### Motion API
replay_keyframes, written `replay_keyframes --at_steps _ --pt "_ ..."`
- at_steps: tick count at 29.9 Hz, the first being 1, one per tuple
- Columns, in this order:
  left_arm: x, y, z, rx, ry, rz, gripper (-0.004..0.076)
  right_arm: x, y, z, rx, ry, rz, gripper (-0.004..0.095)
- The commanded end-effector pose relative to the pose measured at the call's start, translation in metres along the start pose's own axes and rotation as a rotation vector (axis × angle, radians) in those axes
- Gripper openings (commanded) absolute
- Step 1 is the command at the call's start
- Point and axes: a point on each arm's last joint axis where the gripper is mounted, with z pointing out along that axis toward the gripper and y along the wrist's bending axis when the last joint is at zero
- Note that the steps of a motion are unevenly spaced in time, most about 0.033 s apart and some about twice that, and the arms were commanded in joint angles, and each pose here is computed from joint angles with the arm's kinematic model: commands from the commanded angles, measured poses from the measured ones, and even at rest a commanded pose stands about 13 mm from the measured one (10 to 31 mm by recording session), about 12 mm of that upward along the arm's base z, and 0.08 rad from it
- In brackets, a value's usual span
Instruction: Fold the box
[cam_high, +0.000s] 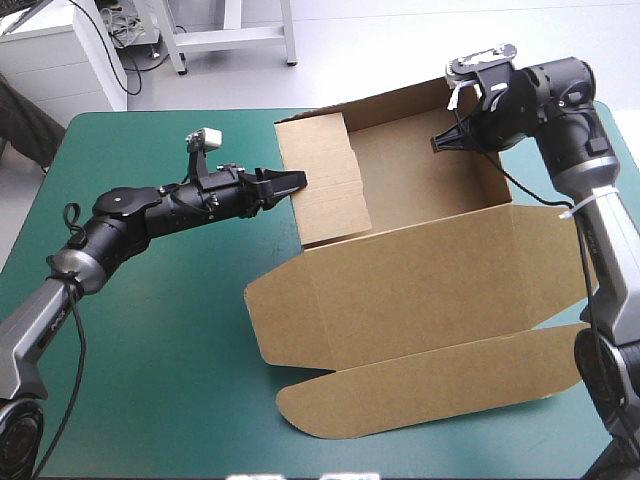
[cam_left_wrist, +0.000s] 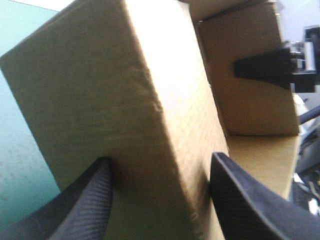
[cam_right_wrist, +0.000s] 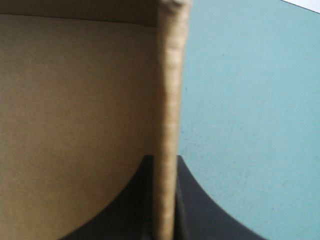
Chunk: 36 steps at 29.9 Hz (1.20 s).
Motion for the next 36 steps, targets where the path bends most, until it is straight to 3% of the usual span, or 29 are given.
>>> replay_keyframes --at_steps 1,15,23,28,30,34,36 --pt "-0.017 -0.033 -0.003 -0.032 -0.068 0.023 0.0405 -0.007 0.023 -0.029 -0.063 -0.101 -0.008 -0.0013" --pt "-0.039 -0.038 -0.008 -0.311 -0.065 0.038 0.0405 -0.013 0.067 -0.021 -0.153 -0.119 -0.029 -0.0013" --pt "-0.044 -0.018 0.004 -0.528 0.149 -0.031 0.0319 -0.016 0.081 -0.020 -0.241 -0.140 -0.003 -0.0013" --pt "-0.052 -0.013 0.016 -0.543 0.213 -0.031 0.0314 -0.017 0.081 -0.020 -0.240 -0.148 -0.002 -0.0013" --pt "-0.055 -0.013 0.019 -0.534 0.210 -0.034 0.0265 -0.017 0.081 -0.020 -0.244 -0.154 0.000 -0.0013" --pt "-0.057 -0.018 0.024 -0.520 0.197 0.010 -0.0004 -0.019 0.084 -0.016 -0.267 -0.161 0.038 -0.0013" --pt "-0.055 -0.021 0.028 -0.528 0.191 0.052 -0.0008 -0.021 0.086 -0.010 -0.274 -0.162 0.058 -0.0014"
